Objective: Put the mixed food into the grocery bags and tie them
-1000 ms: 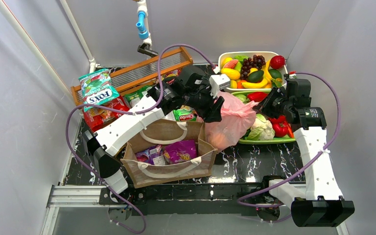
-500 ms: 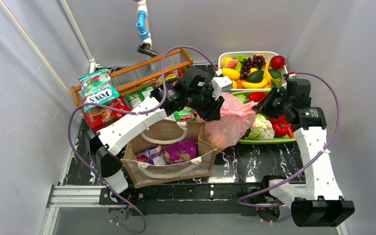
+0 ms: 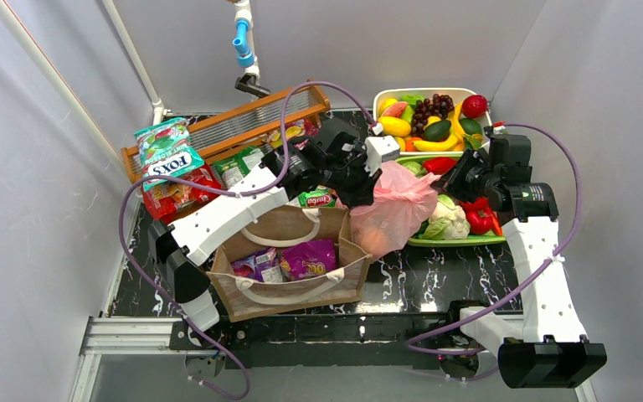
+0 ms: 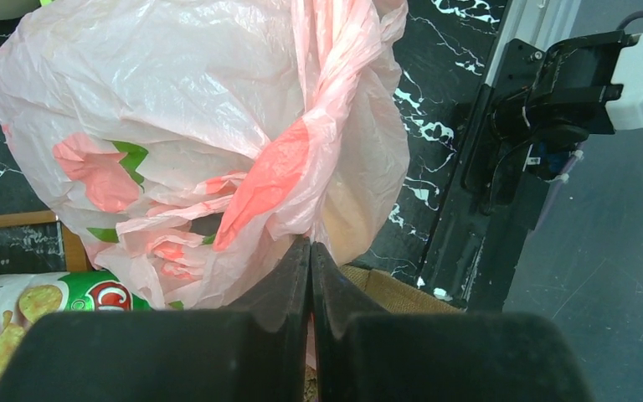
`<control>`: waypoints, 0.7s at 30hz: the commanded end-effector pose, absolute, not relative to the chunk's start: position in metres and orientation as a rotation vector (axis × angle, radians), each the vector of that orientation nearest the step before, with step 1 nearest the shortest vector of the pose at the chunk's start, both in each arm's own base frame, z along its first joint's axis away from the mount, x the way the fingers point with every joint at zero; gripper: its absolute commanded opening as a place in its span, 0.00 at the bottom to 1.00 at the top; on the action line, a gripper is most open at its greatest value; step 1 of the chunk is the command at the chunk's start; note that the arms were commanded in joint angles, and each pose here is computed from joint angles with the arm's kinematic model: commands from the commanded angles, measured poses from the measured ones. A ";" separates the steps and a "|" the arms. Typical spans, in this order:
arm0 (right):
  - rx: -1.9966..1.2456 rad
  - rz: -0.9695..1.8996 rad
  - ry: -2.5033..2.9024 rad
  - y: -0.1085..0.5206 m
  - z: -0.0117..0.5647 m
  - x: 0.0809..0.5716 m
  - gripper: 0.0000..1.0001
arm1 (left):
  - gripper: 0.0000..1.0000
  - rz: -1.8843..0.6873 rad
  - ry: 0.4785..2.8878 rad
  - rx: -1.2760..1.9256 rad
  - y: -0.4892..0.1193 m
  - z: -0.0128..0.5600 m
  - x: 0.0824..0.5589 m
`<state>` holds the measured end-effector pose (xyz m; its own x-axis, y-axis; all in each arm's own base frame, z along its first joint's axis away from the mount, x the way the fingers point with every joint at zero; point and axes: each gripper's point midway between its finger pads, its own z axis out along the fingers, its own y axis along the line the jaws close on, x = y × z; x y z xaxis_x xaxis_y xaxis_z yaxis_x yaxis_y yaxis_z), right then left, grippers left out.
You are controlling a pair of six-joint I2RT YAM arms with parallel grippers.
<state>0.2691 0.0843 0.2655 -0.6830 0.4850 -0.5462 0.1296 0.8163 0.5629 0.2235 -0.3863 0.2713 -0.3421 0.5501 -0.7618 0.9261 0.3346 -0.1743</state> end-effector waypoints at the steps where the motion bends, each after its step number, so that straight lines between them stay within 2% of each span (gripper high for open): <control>1: 0.400 0.652 2.207 0.086 0.292 0.274 0.01 | 0.00 -0.767 1.988 1.290 -0.370 0.281 0.218; 10: 0.455 0.548 2.226 0.072 0.283 0.284 0.01 | 0.00 -0.541 2.100 1.134 -0.317 0.267 0.228; 17: 0.500 0.479 2.297 0.063 0.246 0.284 0.01 | 0.00 -0.449 2.226 0.802 -0.256 0.237 0.223; 21: 0.515 0.447 2.293 0.059 0.250 0.283 0.01 | 0.00 -0.346 2.230 0.686 -0.238 0.250 0.239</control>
<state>0.2657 0.0952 0.2419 -0.7516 0.4646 -0.4683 0.1559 0.8149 0.5582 0.2264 -0.2973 0.2524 -0.4967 0.3694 -0.7854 0.7263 0.6723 -0.1431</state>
